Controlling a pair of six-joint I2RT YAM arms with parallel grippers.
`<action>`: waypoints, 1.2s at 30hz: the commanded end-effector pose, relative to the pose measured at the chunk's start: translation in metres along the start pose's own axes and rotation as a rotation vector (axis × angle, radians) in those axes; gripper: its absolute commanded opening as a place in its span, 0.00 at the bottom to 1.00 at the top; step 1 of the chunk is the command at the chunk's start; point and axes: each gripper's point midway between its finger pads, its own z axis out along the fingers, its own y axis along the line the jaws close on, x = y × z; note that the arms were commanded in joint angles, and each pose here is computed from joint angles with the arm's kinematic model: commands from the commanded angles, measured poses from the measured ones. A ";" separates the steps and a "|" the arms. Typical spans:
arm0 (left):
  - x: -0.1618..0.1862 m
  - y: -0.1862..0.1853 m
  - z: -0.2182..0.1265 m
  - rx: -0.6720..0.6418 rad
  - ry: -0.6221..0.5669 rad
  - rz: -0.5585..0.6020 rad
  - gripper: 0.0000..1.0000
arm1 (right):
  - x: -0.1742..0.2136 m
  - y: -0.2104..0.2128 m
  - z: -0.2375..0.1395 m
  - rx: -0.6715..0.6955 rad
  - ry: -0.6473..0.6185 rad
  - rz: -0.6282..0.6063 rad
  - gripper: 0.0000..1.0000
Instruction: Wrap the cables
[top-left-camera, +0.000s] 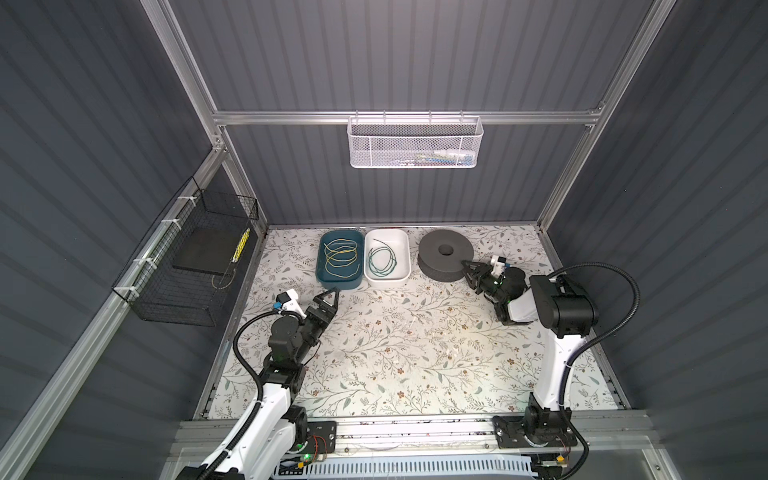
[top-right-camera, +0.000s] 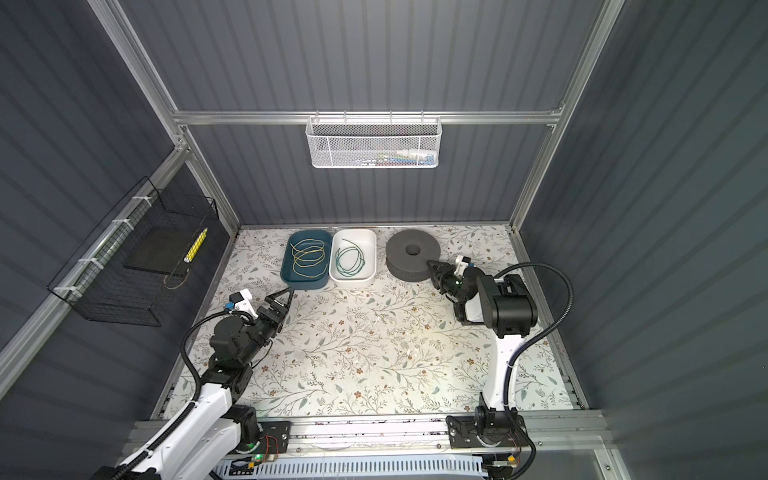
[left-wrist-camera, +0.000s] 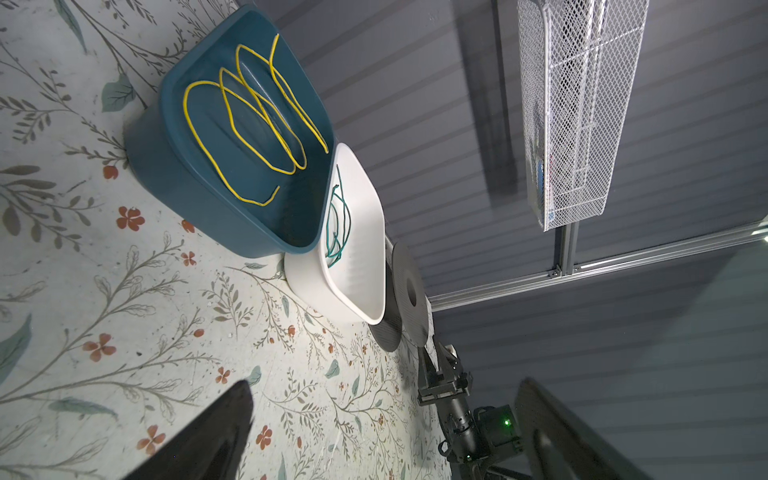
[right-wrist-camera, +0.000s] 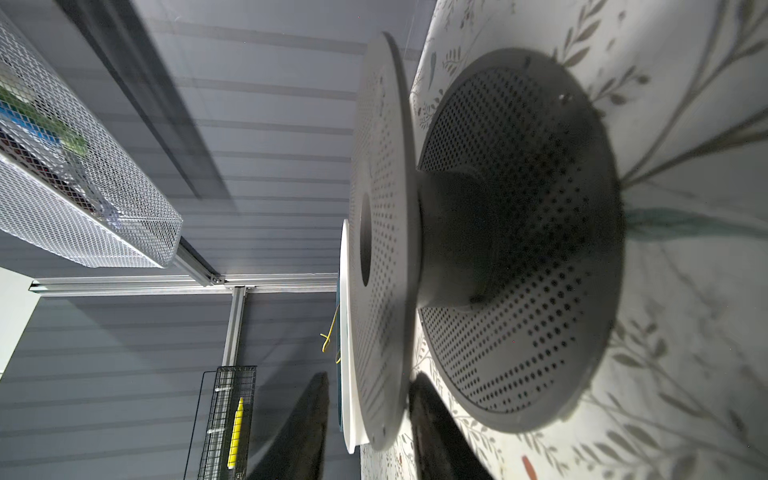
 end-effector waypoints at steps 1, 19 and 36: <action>-0.003 -0.011 -0.002 0.023 0.002 -0.002 0.99 | 0.000 -0.001 0.006 -0.005 0.023 -0.033 0.36; -0.007 -0.016 -0.004 0.004 -0.002 0.021 0.99 | -0.001 0.020 0.001 -0.028 0.018 -0.056 0.00; -0.017 -0.027 -0.004 -0.001 -0.020 0.093 0.99 | 0.022 0.083 -0.039 -0.165 0.062 -0.121 0.00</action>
